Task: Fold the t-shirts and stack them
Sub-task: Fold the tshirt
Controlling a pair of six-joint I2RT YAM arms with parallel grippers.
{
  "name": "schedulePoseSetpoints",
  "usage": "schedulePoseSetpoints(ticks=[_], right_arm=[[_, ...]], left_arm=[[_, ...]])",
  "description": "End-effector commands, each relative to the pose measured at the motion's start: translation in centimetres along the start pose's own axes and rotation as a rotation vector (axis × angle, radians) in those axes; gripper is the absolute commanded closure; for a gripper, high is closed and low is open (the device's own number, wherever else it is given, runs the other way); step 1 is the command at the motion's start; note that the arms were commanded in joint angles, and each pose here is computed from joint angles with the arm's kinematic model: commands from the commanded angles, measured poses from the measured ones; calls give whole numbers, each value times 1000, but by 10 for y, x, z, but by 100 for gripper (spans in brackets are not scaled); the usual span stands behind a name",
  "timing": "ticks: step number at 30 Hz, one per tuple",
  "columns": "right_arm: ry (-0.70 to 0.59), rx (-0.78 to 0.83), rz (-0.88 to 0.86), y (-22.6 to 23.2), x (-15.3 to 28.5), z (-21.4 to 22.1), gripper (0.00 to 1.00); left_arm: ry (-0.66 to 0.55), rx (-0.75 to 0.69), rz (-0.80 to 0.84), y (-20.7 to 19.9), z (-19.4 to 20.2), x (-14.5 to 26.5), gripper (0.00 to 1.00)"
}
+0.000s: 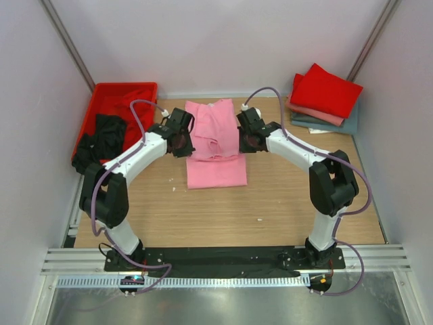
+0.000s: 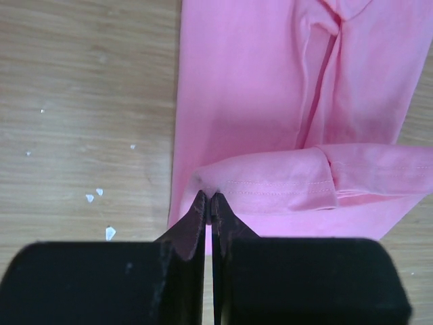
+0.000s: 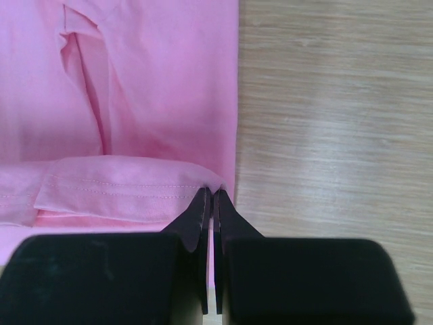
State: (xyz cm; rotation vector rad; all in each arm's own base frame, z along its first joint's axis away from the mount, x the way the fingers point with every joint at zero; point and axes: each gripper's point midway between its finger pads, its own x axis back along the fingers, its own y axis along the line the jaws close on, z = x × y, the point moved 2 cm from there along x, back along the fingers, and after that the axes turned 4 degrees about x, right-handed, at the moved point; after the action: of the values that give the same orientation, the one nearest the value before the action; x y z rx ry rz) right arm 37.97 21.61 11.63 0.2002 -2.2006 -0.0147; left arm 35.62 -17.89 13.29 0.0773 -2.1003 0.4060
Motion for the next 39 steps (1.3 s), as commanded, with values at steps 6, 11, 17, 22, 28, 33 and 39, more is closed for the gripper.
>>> schedulePoseSetpoints(ticks=[6, 11, 17, 22, 28, 33, 39], right_arm=[[-40, -4, -24, 3, -12, -38, 99], [-12, -10, -31, 0, -30, -43, 99], [9, -27, -41, -3, -48, -49, 99], [15, -29, -50, -5, -57, -53, 99], [31, -38, -57, -9, -71, -57, 63], [-37, -66, -79, -16, -64, -101, 25], [-70, -70, -71, -29, -19, -122, 24]], left_arm=[[2, -15, 3, -9, -29, -21, 100], [27, -5, -16, -7, -39, -38, 100], [50, 6, -40, -3, -44, -59, 100], [61, 4, -59, -1, -46, -69, 100], [70, 3, -82, 0, -57, -76, 87], [25, 18, -88, -6, -92, -58, 55], [-80, 20, -61, -20, -130, 1, 50]])
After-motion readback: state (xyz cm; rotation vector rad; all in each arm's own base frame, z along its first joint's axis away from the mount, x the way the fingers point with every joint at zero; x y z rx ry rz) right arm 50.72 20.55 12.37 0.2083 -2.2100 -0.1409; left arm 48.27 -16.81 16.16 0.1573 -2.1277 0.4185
